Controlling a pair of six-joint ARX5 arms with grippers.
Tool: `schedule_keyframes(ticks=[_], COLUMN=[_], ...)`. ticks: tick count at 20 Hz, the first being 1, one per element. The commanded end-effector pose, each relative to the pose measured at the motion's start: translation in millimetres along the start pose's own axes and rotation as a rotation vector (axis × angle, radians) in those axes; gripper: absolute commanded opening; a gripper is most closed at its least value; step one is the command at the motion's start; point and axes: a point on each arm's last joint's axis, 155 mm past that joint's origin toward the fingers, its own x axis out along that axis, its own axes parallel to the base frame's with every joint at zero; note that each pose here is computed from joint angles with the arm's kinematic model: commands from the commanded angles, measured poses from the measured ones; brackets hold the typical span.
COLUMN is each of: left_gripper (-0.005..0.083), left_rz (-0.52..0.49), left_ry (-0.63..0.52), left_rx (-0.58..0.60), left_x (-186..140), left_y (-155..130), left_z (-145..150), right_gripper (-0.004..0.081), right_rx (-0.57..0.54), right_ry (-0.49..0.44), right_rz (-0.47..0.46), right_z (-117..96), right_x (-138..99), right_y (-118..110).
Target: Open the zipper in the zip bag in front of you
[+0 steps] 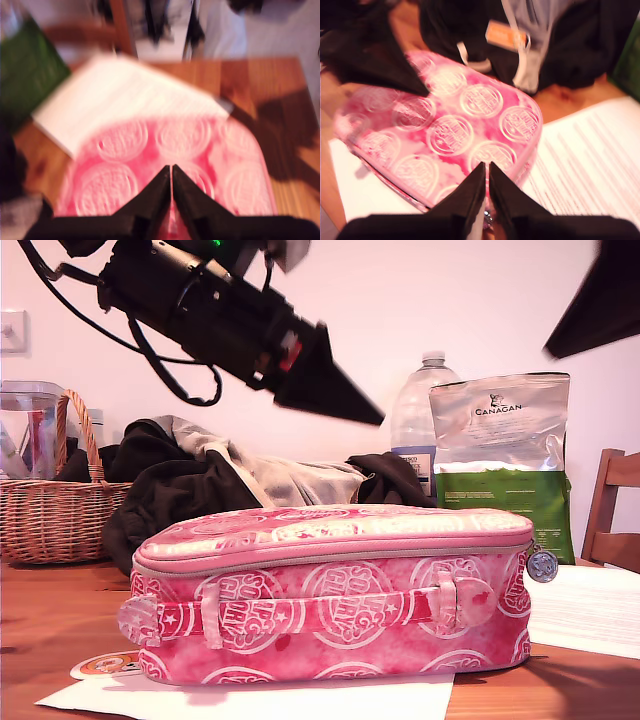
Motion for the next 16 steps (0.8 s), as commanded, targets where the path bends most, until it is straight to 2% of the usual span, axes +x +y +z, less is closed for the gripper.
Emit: schedule_keyframes(ticks=[1,3,5,8,11,16], left_gripper=[-0.0021,-0.0021,-0.0021,-0.0021,-0.0021,-0.0021], left_rz=[-0.039,-0.073,-0.077,-0.088,-0.090,-0.101], left_ry=[0.011,0.000,-0.003,-0.043,-0.050,-0.031], left_rx=[-0.016,-0.022,-0.021,0.001,-0.001,-0.023], left_x=[14.1,23.8,33.5,47.5,57.7,66.9], left_y=[-3.8,-7.0,-4.9,-3.2,-1.5,-2.7], left_z=[-20.8,-28.0,-36.0,-39.4,-48.0,-63.7], right_gripper=[-0.0013,-0.0013,-0.0013,-0.0012,-0.0012,-0.0012], right_rx=[-0.024,-0.055,-0.099,-0.135,-0.082,-0.038], right_ry=[0.019,0.029,0.019,0.105,0.149,0.188], right_rz=[0.007,0.037,0.076,0.165,0.229,0.267], right_z=[-21.4,-39.1,-46.9,-77.9,-93.0,-114.2], right_x=[2.5,6.0,11.8,24.0,35.4,47.8], right_y=[4.3,11.6,18.7,28.5,24.7,7.5])
